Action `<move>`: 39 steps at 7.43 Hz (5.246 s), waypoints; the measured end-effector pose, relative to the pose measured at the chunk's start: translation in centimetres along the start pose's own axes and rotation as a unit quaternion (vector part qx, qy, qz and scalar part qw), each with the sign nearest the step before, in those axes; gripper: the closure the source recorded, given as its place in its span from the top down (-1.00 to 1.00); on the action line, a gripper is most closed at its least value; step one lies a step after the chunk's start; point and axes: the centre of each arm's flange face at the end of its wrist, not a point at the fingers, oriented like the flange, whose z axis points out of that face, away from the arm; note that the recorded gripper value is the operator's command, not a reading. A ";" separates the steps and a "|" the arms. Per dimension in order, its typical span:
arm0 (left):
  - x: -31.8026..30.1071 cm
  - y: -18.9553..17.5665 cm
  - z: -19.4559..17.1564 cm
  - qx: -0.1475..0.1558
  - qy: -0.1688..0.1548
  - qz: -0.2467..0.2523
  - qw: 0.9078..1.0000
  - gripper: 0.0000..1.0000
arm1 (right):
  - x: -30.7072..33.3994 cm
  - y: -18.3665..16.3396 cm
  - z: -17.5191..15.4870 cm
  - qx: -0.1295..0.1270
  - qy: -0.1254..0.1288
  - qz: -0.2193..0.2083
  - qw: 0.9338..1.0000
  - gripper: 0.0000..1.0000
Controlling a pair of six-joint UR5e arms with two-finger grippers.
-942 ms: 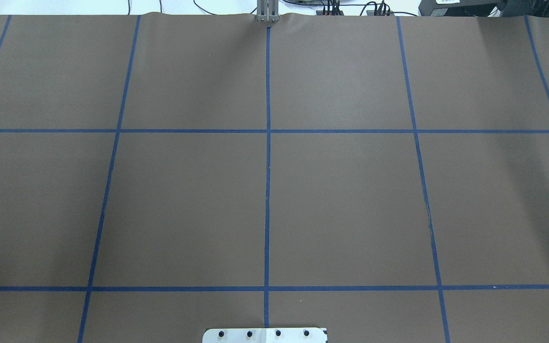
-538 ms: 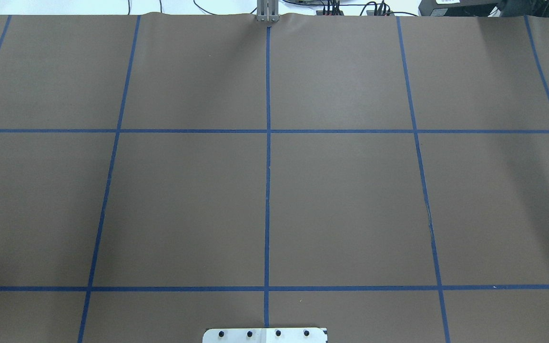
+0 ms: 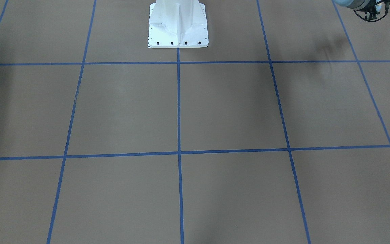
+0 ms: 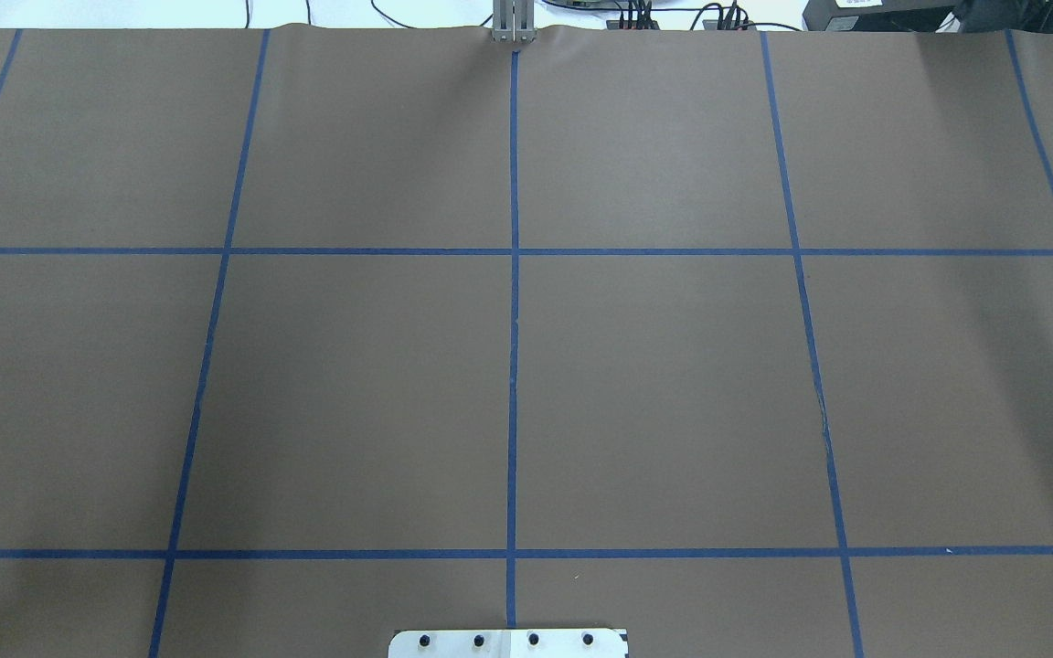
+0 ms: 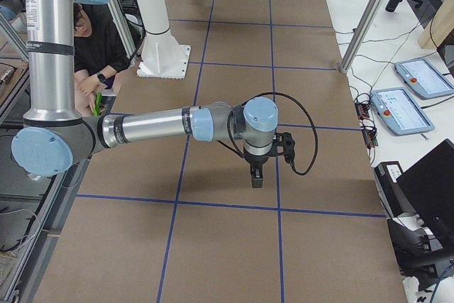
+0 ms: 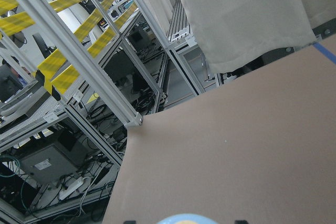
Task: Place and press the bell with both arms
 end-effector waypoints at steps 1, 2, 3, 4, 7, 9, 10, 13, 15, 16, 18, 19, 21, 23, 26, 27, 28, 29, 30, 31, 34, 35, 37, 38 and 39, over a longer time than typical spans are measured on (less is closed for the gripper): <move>1.3 1.7 -5.5 -0.012 0.012 -0.004 1.000 -1.00 | 0.0 -0.1 0.0 0.000 0.000 0.000 1.000 1.00; 3.1 2.8 -11.0 -0.018 0.017 -0.011 1.000 -1.00 | 0.0 -0.2 0.0 0.000 0.001 -0.001 1.000 1.00; 4.6 2.8 -15.1 -0.019 0.022 -0.013 0.999 -1.00 | 0.0 -0.3 0.0 0.001 0.002 -0.001 1.000 1.00; 6.0 2.1 -17.4 -0.015 0.036 -0.010 0.999 -1.00 | 0.0 -0.2 0.0 0.000 0.004 -0.001 1.000 1.00; 12.8 -1.7 -22.2 0.032 0.120 0.047 0.991 -1.00 | 0.3 0.0 0.3 -0.004 0.005 0.003 1.000 1.00; 16.2 -4.5 -26.6 0.070 0.186 0.098 0.975 -1.00 | 0.4 0.1 0.5 -0.006 0.005 0.005 1.000 1.00; 17.6 -5.2 -28.5 0.088 0.232 0.112 0.962 -1.00 | 0.5 0.1 0.5 -0.007 0.005 0.005 1.000 1.00; 21.8 -5.8 -32.6 0.113 0.388 0.140 0.904 -1.00 | 0.5 0.1 0.5 -0.005 0.006 0.006 1.000 1.00; 23.6 -5.7 -35.1 0.111 0.493 0.166 0.847 -1.00 | 0.0 -0.3 0.0 0.002 0.002 0.002 1.000 1.00; 23.7 -5.7 -37.0 0.115 0.546 0.180 0.810 -1.00 | -0.5 -0.8 -0.4 0.009 0.001 -0.005 1.000 1.00; 23.9 -4.9 -42.1 0.129 0.629 0.203 0.739 -1.00 | -0.5 -1.2 0.0 0.009 -0.001 -0.006 1.000 1.00; 24.4 -4.0 -44.1 0.131 0.658 0.207 0.712 -1.00 | -0.7 -1.4 0.3 0.011 -0.001 -0.012 1.000 1.00; 25.7 -0.4 -47.6 0.122 0.703 0.210 0.669 -1.00 | -1.5 -1.7 1.1 0.010 -0.002 -0.028 1.000 1.00; 26.7 4.4 -51.7 0.108 0.724 0.217 0.645 -1.00 | -2.4 -1.8 2.0 0.006 -0.016 -0.036 0.999 1.00; 28.6 11.1 -54.3 0.098 0.739 0.224 0.627 -1.00 | -10.5 -7.5 3.8 -0.011 -0.040 -0.036 0.998 1.00; 29.1 13.1 -55.5 0.100 0.741 0.224 0.625 -1.00 | -13.1 -9.4 4.0 -0.012 -0.044 -0.027 0.999 1.00; 29.4 14.6 -57.2 0.105 0.742 0.221 0.624 -1.00 | -15.9 -10.8 4.0 -0.010 -0.049 -0.012 0.999 1.00; 29.5 15.7 -58.8 0.114 0.743 0.218 0.623 -1.00 | -18.5 -11.7 3.9 -0.010 -0.053 0.004 0.999 1.00; 29.6 16.3 -59.8 0.126 0.742 0.219 0.621 -1.00 | -20.3 -12.3 3.9 -0.010 -0.056 0.014 0.998 1.00; 30.1 17.0 -60.3 0.138 0.737 0.221 0.623 -1.00 | -21.6 -12.6 3.8 -0.011 -0.059 0.017 0.998 1.00; 31.2 20.1 -63.2 0.150 0.727 0.234 0.627 -1.00 | -23.7 -13.3 3.5 -0.008 -0.064 0.013 0.998 1.00; 31.5 20.8 -63.4 0.152 0.724 0.238 0.629 -1.00 | -23.9 -13.4 3.5 -0.008 -0.064 0.012 0.998 1.00; 31.7 21.6 -63.7 0.155 0.720 0.245 0.631 0.21 | -24.4 -13.5 3.4 -0.008 -0.065 0.020 0.998 1.00; 31.7 21.9 -63.8 0.154 0.719 0.248 0.631 0.78 | -24.6 -13.5 3.3 -0.008 -0.066 0.024 0.997 1.00; 31.6 22.1 -63.9 0.153 0.719 0.250 0.630 0.99 | -24.8 -13.5 3.2 -0.007 -0.067 0.025 0.997 1.00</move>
